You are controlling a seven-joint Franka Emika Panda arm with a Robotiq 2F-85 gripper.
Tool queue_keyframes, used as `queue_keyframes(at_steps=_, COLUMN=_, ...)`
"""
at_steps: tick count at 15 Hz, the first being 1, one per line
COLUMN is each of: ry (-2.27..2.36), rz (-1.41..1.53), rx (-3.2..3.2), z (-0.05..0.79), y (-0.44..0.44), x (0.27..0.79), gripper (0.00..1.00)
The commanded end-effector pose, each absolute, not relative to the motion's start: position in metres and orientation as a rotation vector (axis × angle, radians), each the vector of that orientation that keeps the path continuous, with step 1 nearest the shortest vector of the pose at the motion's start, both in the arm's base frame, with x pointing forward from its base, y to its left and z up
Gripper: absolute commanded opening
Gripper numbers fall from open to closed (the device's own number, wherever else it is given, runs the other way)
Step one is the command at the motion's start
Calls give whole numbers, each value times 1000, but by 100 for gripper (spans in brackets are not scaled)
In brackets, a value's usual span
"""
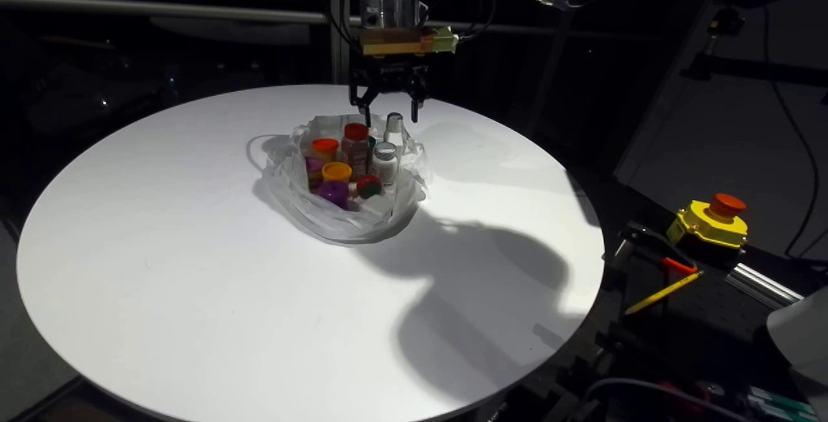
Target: Remove the contents in the plastic bag and put them on the table.
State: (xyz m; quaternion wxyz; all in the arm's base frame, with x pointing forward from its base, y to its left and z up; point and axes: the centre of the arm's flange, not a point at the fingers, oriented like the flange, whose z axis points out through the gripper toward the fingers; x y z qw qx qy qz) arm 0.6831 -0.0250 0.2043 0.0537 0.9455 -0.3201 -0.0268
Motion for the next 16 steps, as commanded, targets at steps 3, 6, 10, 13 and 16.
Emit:
queue_keyframes(at_steps=3, ry=-992, rz=-84, rx=2883, z=203, y=-32, x=690, gripper=49)
queue_keyframes(at_steps=6, ry=-1001, rz=-85, rx=2880, z=203, y=-38, x=686, gripper=27)
queue_keyframes(at_steps=10, ry=-993, rz=-44, rx=2887, z=214, y=-47, x=678, gripper=12)
queue_keyframes(at_steps=13, ry=-984, rz=32, rx=2885, z=254, y=-55, x=668, gripper=11)
queue_keyframes(at_steps=16, ry=-1001, rz=165, rx=2891, z=307, y=-75, x=649, gripper=11)
